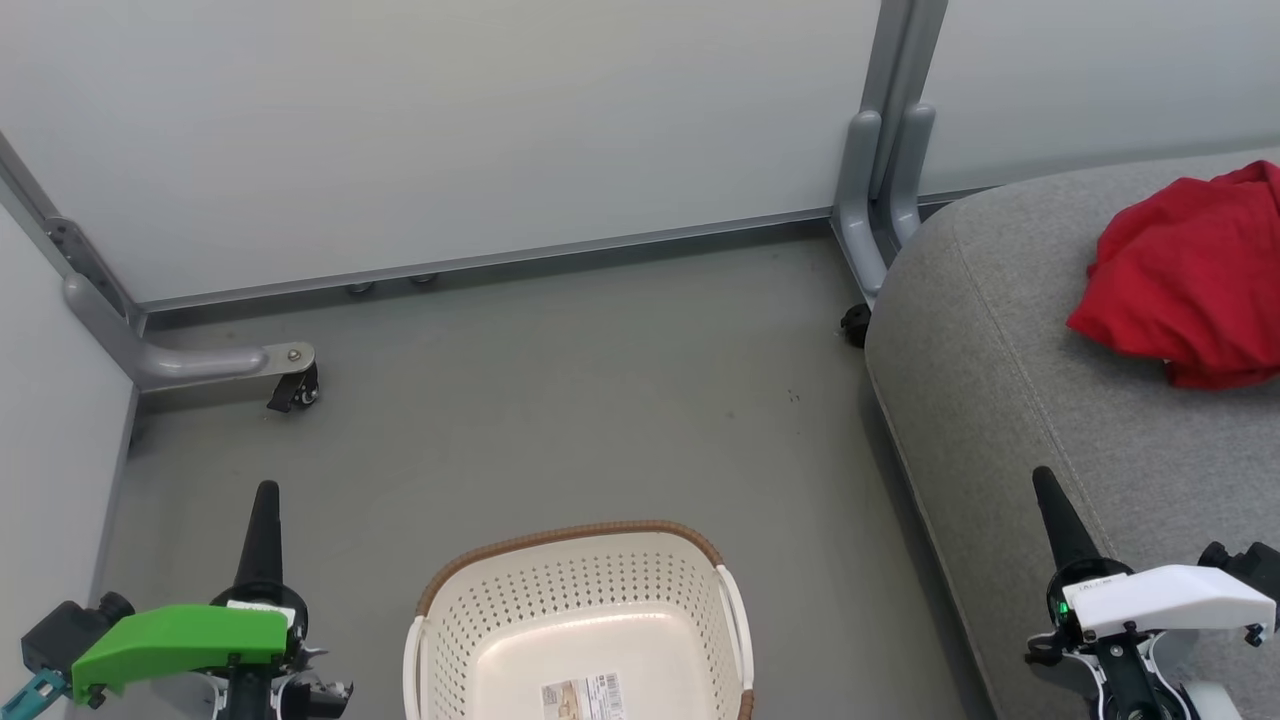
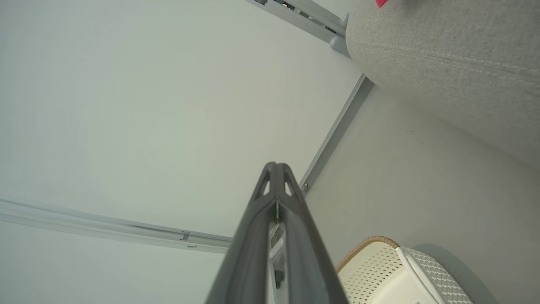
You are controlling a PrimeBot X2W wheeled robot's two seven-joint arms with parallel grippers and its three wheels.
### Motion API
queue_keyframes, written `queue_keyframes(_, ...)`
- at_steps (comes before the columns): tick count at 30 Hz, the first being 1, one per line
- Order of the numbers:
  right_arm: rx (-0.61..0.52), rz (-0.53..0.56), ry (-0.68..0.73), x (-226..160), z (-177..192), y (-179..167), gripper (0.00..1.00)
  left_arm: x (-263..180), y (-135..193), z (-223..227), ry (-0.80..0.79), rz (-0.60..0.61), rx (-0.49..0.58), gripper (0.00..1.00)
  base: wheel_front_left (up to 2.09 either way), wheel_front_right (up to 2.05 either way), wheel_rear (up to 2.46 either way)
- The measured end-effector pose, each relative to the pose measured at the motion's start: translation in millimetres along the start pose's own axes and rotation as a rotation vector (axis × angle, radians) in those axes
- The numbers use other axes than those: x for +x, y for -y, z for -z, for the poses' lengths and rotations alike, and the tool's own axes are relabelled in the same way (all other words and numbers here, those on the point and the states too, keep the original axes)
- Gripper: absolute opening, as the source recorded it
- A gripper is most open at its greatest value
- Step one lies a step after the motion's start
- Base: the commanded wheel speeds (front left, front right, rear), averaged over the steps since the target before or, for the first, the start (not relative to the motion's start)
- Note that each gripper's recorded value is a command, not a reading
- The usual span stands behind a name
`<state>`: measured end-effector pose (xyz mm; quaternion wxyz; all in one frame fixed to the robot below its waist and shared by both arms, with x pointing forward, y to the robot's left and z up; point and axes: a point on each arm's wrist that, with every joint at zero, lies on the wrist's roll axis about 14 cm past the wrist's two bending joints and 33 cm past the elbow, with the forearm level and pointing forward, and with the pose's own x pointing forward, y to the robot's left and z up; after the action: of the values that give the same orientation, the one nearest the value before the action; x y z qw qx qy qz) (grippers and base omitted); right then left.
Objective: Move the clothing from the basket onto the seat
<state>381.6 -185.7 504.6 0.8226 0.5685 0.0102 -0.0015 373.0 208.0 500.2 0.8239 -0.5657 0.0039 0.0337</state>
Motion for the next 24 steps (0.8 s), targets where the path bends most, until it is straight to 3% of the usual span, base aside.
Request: queue_keyframes(24,0.206,-0.002,0.005,2.4,-8.0,0.4,0.0,5.7,5.0,3.1,-0.025,0.019,-0.208,0.0,0.0,0.0,0.0)
